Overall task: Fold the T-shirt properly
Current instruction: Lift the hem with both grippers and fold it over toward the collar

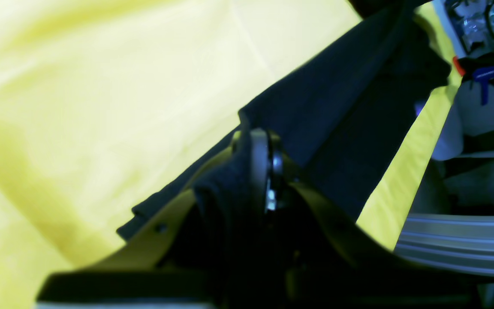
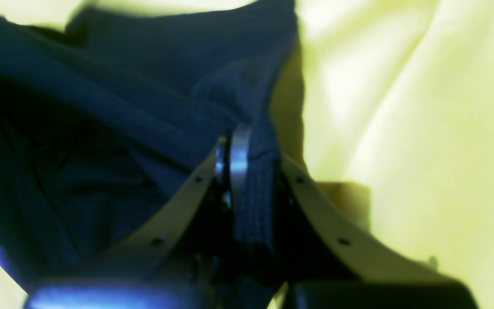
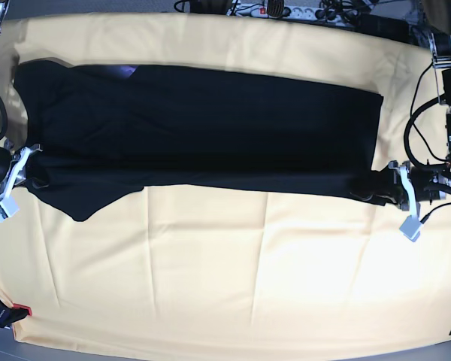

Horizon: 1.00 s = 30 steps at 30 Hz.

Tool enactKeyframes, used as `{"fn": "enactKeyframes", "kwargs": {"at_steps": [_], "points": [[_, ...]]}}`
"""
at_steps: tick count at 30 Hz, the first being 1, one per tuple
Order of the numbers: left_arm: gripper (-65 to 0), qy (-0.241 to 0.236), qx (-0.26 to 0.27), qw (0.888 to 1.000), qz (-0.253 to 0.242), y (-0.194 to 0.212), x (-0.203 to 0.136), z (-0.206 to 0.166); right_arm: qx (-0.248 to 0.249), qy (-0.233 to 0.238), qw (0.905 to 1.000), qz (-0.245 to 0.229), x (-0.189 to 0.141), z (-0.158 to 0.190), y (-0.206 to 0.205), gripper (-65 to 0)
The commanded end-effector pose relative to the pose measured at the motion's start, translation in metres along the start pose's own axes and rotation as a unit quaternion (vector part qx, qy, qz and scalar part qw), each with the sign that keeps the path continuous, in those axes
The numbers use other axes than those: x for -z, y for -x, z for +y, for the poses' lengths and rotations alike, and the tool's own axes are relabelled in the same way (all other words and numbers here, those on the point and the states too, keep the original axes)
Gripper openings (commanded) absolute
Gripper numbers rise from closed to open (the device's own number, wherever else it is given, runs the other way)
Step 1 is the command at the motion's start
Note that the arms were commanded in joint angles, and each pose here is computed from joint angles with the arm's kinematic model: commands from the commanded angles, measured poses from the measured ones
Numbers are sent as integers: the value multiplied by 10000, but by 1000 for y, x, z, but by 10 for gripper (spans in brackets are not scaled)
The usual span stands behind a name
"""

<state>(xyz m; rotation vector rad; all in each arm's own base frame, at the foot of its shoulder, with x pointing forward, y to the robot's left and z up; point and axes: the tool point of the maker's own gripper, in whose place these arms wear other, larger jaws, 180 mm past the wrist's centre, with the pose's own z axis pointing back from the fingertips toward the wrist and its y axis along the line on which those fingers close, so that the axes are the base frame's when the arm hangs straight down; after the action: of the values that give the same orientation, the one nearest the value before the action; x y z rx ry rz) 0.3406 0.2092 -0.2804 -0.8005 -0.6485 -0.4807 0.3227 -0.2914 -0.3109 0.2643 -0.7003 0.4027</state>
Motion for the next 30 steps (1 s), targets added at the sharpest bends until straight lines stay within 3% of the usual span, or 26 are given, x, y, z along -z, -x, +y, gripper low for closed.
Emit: {"fn": "enactKeyframes", "kwargs": {"at_steps": [1,12,20,21,24,25,27,30], "points": [[-650,-89,231,9996,-131,-17,-15,0,-180,185,9995,-166,-14,-12,-18,-650],[-650,-171,-330,9993,86,6,-15,2,-195,293,9992,212,-12,-14,6,-650],[-650,54,-201,9985,505,43,-2,-26,-187,283,9992,203,-12,-13,7,-649],[-582,83,-174,9983,545,46,-1,-29,-187,283,9992,203,-12,-13,7,-583],[-283,136,-147,9978,632,54,1,-36,-191,281,9993,167,-12,-14,4,-314],[-218,146,-156,9977,643,55,2,-36,-197,287,9993,158,-12,-14,3,-238],[-188,149,-177,9976,659,57,2,-36,-224,304,9993,66,-14,-16,-5,-158],[-188,148,-175,9976,658,57,2,-36,-240,265,9992,-179,-16,-16,-23,-153]]}}
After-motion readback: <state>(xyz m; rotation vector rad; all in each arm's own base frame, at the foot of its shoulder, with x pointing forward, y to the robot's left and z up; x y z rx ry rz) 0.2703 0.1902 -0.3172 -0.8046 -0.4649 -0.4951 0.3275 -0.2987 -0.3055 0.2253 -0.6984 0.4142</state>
